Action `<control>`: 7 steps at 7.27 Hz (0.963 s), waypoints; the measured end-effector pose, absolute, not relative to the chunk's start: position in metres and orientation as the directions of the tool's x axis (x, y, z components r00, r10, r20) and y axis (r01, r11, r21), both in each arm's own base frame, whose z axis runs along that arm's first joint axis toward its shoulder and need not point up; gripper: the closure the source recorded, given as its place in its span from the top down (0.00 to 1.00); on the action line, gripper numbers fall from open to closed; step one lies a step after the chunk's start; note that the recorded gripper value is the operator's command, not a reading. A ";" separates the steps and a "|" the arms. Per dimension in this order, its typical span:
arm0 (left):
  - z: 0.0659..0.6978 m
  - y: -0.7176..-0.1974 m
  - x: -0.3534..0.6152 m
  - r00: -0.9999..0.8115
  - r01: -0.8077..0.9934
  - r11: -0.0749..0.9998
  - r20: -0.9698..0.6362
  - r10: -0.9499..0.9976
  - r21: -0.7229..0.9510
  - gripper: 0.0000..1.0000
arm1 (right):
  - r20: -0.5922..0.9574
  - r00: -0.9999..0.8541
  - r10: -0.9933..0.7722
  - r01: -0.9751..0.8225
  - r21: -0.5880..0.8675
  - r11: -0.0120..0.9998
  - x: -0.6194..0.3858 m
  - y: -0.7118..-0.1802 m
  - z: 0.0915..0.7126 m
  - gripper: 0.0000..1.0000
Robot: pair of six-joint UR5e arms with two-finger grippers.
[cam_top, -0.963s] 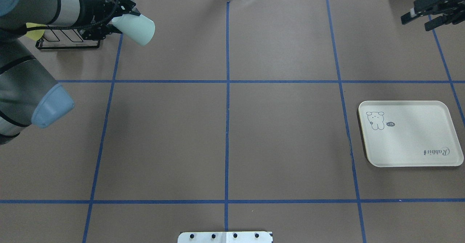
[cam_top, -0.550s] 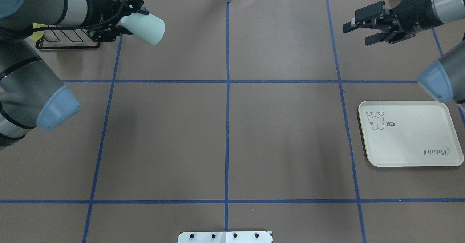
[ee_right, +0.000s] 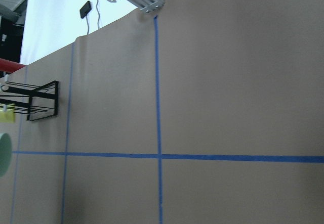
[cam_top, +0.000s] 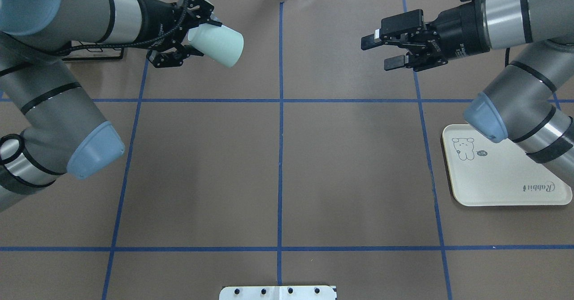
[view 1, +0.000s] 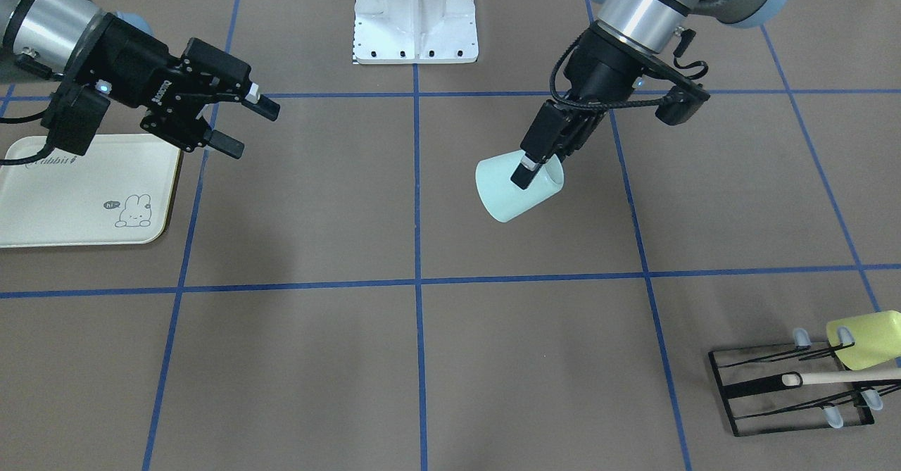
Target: Left arm grabs green cup and hands to right arm on tray
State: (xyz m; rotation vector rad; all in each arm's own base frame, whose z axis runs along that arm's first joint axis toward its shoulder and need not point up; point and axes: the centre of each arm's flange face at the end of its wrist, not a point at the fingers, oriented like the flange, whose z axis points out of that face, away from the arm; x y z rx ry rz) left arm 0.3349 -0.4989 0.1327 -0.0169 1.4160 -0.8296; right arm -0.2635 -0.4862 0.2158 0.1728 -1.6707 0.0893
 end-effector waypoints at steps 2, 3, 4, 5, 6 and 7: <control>0.092 -0.471 0.343 -0.155 0.413 0.707 -0.809 -0.566 -0.574 0.12 | 0.954 -0.299 -0.004 -0.147 -0.042 0.988 -0.275 -0.457 0.183 1.00; 0.080 -0.457 0.338 -0.174 0.363 0.707 -0.789 -0.589 -0.607 0.12 | 0.916 -0.400 0.029 -0.131 -0.088 0.987 -0.279 -0.444 0.176 1.00; 0.070 -0.445 0.331 -0.185 0.303 0.698 -0.759 -0.625 -0.649 0.10 | 0.874 -0.483 0.054 -0.105 -0.119 0.987 -0.281 -0.433 0.172 1.00; 0.061 -0.435 0.321 -0.211 0.255 0.673 -0.719 -0.662 -0.694 0.09 | 0.831 -0.552 0.069 -0.080 -0.135 0.988 -0.281 -0.423 0.170 1.00; 0.053 -0.428 0.309 -0.245 0.218 0.633 -0.669 -0.702 -0.743 0.09 | 0.789 -0.609 0.081 -0.059 -0.147 0.987 -0.281 -0.415 0.169 1.00; 0.046 -0.424 0.297 -0.278 0.187 0.586 -0.614 -0.738 -0.789 0.09 | 0.752 -0.654 0.083 -0.046 -0.149 0.988 -0.282 -0.408 0.170 1.00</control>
